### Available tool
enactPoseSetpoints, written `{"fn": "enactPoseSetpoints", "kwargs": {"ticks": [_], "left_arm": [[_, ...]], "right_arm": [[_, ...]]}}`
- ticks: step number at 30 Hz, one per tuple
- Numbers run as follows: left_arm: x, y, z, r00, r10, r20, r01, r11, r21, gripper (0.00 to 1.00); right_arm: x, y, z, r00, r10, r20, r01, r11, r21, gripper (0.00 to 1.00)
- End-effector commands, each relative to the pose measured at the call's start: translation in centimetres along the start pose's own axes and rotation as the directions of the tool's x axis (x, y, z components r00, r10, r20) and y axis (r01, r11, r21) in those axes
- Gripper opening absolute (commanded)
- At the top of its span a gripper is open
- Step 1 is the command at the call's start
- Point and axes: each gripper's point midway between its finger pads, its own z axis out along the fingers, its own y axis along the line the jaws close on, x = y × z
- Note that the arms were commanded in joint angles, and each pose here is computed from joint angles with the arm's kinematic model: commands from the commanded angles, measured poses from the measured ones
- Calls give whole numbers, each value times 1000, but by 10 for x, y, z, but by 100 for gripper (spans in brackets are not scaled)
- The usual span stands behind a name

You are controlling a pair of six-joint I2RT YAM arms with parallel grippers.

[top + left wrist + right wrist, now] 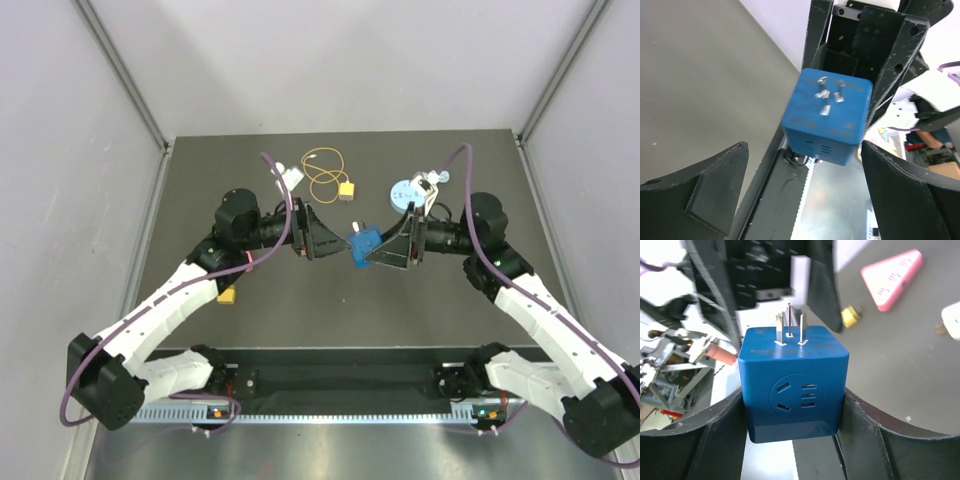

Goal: Insert the plug

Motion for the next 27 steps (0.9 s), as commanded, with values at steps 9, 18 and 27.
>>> {"fn": "enactPoseSetpoints", "kwargs": {"ticks": [9, 18, 27], "left_arm": [[-12, -42, -6, 995, -53, 90, 31, 975, 222, 98], [-10, -42, 3, 991, -112, 69, 89, 958, 272, 93], [-6, -42, 14, 987, -155, 33, 138, 942, 307, 53]], "right_arm": [[-12, 47, -2, 996, -74, 58, 82, 985, -151, 30], [-16, 44, 4, 997, -48, 57, 56, 986, -157, 29], [-14, 27, 13, 999, -24, 27, 26, 994, -109, 31]]}}
